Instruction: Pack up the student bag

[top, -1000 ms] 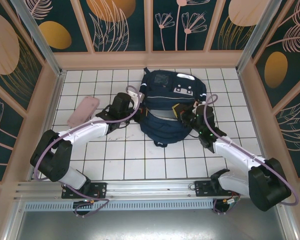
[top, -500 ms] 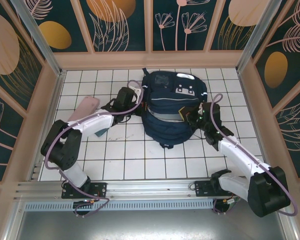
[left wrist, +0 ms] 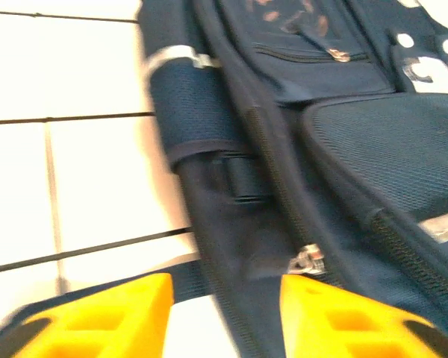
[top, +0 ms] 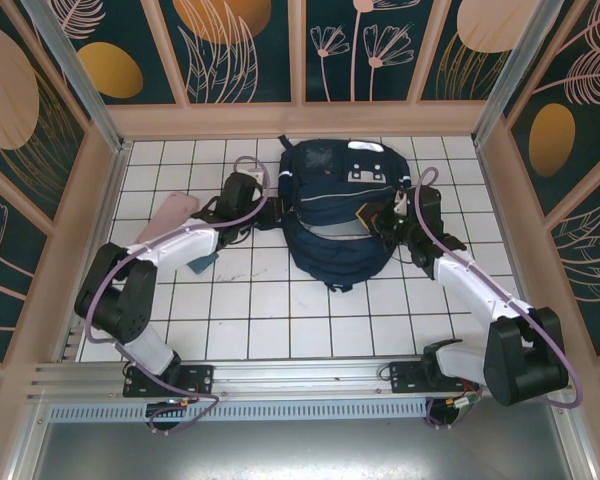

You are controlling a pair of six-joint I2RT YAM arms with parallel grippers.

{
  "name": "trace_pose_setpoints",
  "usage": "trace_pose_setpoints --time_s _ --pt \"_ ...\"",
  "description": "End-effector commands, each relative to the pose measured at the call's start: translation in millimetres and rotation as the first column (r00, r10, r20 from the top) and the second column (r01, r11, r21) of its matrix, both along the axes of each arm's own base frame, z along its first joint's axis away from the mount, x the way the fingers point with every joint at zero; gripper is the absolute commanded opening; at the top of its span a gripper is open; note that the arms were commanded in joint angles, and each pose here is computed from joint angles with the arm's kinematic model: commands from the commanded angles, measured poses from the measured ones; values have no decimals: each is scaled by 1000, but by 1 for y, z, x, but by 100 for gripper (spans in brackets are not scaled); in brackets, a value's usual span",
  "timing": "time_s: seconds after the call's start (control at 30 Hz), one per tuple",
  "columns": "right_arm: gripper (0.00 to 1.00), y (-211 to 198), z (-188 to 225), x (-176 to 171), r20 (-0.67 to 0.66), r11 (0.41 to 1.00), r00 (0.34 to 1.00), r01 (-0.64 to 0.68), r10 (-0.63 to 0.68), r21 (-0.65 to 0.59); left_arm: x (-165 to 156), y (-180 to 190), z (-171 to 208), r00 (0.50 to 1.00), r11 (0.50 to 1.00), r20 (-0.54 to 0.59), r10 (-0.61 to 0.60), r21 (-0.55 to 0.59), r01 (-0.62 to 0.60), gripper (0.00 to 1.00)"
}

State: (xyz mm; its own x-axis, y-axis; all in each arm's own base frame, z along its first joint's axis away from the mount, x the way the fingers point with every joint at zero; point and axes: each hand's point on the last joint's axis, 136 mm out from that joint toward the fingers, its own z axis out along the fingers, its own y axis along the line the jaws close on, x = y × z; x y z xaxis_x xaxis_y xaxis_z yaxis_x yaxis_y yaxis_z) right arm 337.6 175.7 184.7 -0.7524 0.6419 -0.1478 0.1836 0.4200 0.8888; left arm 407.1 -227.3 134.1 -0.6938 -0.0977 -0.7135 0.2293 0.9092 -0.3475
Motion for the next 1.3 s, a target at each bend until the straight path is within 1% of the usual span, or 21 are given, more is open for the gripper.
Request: trace_pose_setpoints --time_s 0.0,0.03,0.1,0.17,0.27,0.37,0.5,0.6,0.7,0.73,0.77,0.83,0.9,1.03,1.13,1.27 --pt "0 -6 5 11 43 999 999 21 -20 -25 -9 26 9 995 995 -13 96 4 -96 62" --pt "0 -5 3 10 41 999 999 18 -17 -26 -17 33 2 993 994 -31 113 14 -112 66" --pt "0 -3 -1 9 32 999 999 9 -8 -33 -26 48 1 985 986 -40 165 18 -164 76" --pt "0 -3 -6 7 19 999 1000 6 -5 -43 -34 63 1 975 976 -47 219 29 -218 82" --pt "0 -5 -15 5 0 997 1000 10 -10 -70 -42 89 -1 952 953 -57 301 45 -299 89" --pt "0 -7 -22 3 -12 996 1000 7 -8 -91 -42 120 -1 926 927 -61 373 75 -369 95" --pt "0 -6 -29 -1 -29 996 1000 -4 2 -84 -28 164 -5 879 883 -99 467 93 -459 97" --pt "0 -5 -34 -4 -41 997 999 -8 5 -71 -14 192 -17 840 852 -146 523 98 -514 98" --pt "0 -4 -37 -7 -46 998 999 -14 11 -69 -4 227 -32 785 804 -179 594 165 -571 98" --pt "0 -3 -39 -8 -50 998 999 -16 13 -68 5 238 -26 771 788 -164 616 163 -594 98" --pt "0 -3 -40 -9 -54 998 998 -20 16 -66 10 250 -29 753 769 -164 638 180 -613 99" --pt "0 -1 -45 -12 -63 998 998 -24 20 -64 20 267 -35 729 749 -178 661 199 -631 99" --pt "0 0 -48 -14 -70 998 997 -31 27 -61 32 274 -46 719 750 -215 661 198 -631 99" --pt "0 1 -49 -16 -72 998 997 -31 27 -59 50 270 -66 725 772 -267 635 194 -605 98" --pt "0 2 -48 -16 -70 998 997 -31 26 -61 57 260 -79 731 793 -317 604 151 -590 96" --pt "0 1 -49 -17 -74 997 997 -29 24 -66 54 242 -92 745 816 -371 554 67 -573 91"
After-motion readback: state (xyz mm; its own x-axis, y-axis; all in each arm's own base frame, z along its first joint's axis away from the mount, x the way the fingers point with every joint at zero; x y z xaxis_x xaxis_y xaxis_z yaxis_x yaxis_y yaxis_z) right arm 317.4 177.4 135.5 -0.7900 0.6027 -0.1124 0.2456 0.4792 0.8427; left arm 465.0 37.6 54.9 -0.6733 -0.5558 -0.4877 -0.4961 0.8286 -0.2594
